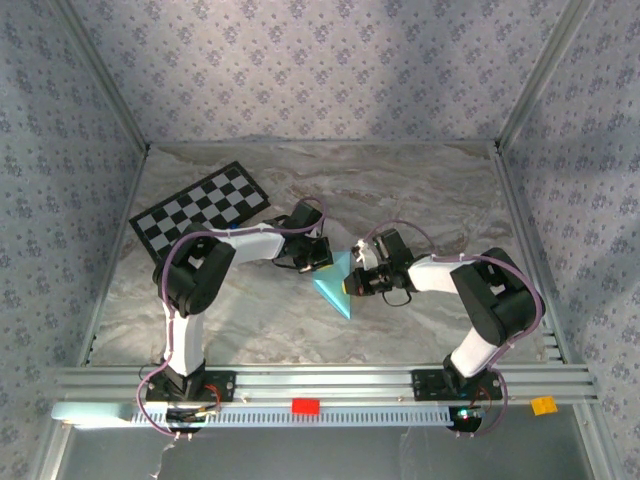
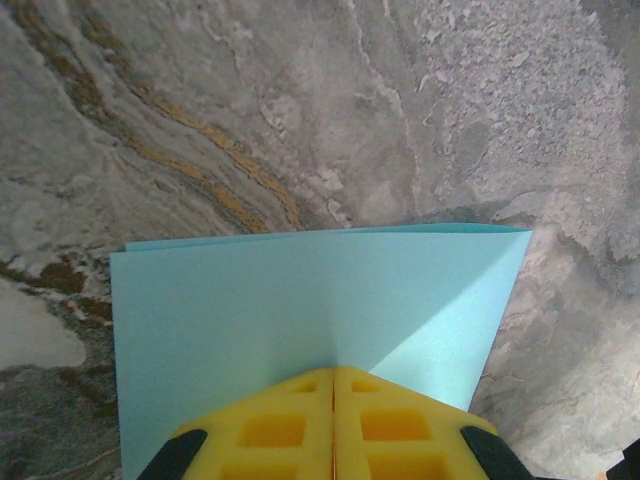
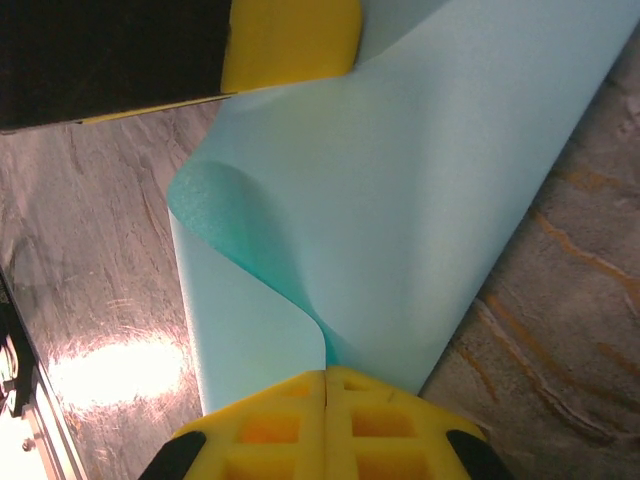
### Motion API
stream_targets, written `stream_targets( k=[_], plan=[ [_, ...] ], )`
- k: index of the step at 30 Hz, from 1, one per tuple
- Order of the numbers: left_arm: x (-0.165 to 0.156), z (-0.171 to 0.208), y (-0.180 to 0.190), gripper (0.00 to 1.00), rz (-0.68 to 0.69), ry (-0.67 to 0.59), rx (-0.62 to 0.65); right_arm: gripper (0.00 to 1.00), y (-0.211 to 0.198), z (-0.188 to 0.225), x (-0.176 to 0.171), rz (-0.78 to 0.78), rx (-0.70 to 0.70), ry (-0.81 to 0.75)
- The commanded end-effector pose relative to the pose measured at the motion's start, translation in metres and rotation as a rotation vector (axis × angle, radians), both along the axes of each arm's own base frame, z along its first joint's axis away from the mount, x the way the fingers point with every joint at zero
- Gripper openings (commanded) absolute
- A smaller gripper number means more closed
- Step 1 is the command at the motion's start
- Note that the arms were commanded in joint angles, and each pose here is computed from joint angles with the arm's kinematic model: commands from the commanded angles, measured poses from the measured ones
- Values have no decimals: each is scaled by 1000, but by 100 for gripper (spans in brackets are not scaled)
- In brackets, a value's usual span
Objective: Fold a paper plane with a square sheet of paper (pick it up from the middle)
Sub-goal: Third fold the triangle at the center of the table.
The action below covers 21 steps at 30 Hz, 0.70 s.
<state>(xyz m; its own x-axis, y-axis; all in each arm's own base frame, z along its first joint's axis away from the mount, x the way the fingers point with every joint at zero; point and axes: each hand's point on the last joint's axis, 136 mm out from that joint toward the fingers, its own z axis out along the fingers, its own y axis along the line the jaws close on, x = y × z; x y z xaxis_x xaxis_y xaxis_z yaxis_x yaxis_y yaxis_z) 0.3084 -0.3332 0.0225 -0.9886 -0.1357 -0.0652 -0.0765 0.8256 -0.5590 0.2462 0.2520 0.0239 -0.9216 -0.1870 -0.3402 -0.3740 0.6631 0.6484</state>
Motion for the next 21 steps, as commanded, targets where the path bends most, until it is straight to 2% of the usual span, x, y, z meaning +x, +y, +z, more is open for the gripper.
stream_targets(
  k=[1, 21],
  plan=[
    [-7, -14, 5, 7, -9, 32, 55, 0, 2, 3, 4, 14, -11, -21],
    [-7, -12, 5, 7, -7, 29, 55, 0, 3, -2, -1, 21, -30, -8]
  ],
)
